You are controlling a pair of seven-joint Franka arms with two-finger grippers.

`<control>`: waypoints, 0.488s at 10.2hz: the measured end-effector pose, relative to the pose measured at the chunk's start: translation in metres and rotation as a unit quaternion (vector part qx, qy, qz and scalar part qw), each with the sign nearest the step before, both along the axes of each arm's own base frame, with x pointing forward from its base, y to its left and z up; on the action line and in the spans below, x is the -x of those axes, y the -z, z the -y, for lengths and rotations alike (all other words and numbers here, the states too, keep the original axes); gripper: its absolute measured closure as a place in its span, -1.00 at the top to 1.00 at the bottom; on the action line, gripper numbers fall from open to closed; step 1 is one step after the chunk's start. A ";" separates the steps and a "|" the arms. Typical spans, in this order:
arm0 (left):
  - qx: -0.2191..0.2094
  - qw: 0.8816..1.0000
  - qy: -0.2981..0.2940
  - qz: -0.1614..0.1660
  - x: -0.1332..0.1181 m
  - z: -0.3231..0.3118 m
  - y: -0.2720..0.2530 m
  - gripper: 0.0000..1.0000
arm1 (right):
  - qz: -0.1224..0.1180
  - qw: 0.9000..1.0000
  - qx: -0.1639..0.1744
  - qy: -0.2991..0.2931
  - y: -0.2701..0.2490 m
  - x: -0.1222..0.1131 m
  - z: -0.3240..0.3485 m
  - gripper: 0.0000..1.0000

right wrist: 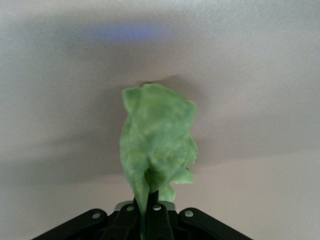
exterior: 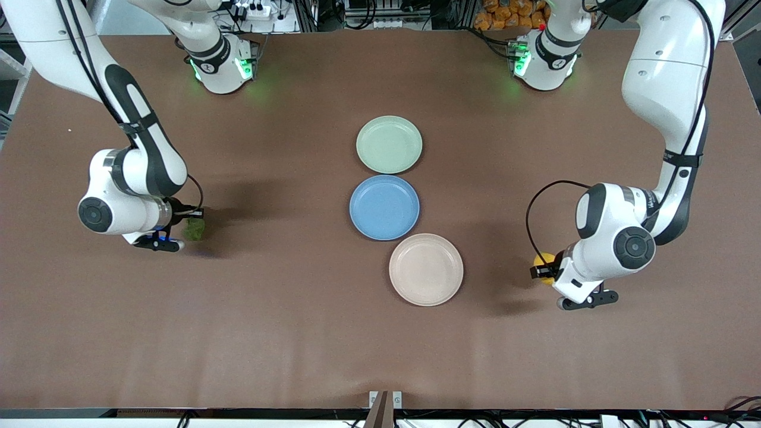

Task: Place lemon and lettuce in plates
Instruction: 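Lift the lemon with the left gripper while the right gripper lifts the lettuce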

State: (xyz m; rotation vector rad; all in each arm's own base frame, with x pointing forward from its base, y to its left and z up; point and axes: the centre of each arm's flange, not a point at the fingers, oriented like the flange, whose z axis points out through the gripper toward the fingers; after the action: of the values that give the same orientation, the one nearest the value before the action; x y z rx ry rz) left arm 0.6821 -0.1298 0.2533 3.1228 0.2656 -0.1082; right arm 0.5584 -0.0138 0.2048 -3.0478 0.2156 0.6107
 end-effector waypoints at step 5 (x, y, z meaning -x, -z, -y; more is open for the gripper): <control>-0.009 1.000 0.019 -0.019 0.020 0.059 -0.010 0.30 | -0.037 0.999 -0.018 -0.015 -0.036 -0.016 -0.031 -0.95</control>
State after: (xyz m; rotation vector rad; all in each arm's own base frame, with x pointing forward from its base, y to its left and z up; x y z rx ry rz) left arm 0.6624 -0.1891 0.2631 3.1471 0.2103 -0.1674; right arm 0.5740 0.0170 0.2409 -3.0019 0.1593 0.7225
